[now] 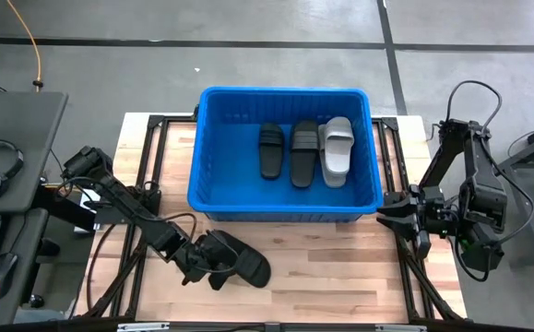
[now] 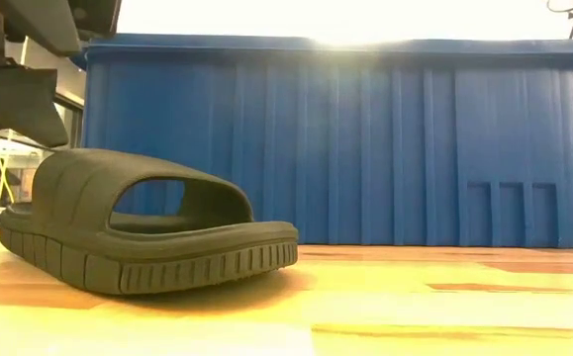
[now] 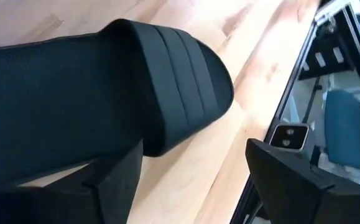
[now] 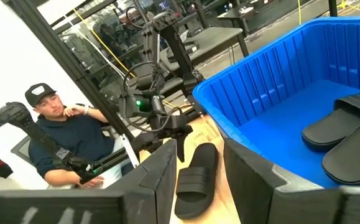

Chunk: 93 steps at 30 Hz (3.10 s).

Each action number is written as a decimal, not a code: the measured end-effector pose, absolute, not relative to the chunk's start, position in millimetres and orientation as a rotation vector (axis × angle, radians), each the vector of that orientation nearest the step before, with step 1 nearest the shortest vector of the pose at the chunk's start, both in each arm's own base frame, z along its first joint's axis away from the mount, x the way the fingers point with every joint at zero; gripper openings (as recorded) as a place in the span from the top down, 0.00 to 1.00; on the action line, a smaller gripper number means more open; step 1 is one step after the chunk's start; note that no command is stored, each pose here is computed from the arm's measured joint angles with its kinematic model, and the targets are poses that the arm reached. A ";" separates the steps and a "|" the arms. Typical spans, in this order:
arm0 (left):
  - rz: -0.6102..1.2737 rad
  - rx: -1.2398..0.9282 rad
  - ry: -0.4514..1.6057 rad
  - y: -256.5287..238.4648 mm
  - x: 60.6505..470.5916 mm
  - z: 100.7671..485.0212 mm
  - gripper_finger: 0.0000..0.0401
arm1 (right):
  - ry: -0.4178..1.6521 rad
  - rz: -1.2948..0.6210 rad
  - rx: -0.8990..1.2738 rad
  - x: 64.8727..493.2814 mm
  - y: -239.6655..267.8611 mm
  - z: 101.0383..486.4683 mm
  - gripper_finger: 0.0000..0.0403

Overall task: Pick and place slides into bin
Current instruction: Put the black slide into the blue bin

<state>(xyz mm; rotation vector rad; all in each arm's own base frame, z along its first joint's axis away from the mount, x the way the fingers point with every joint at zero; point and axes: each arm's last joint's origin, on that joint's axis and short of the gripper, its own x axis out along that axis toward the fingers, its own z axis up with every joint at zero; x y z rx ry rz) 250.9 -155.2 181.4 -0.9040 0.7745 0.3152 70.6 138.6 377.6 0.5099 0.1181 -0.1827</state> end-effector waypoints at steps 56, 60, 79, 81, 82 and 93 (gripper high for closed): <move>0.284 -1.070 0.651 -154.9 278.6 170.2 0.99 | 0.126 -0.184 0.446 74.2 150.5 372.2 0.79; 0.223 -1.123 0.583 -158.3 284.4 179.1 0.99 | 0.126 -0.184 0.449 74.2 150.6 372.3 0.79; 0.067 -1.041 0.309 -178.9 324.0 286.7 1.00 | 0.120 -0.180 0.480 74.7 152.4 373.9 0.79; 0.093 -0.989 0.268 -178.8 327.0 304.0 1.00 | 0.111 -0.182 0.490 74.9 152.8 374.6 0.79; 0.117 -0.958 0.248 -177.0 328.8 312.6 1.00 | 0.095 -0.189 0.499 75.0 153.0 375.5 0.79; 0.335 -0.630 0.149 -131.7 341.0 396.5 1.00 | -0.101 -0.287 0.737 78.9 152.5 384.2 0.68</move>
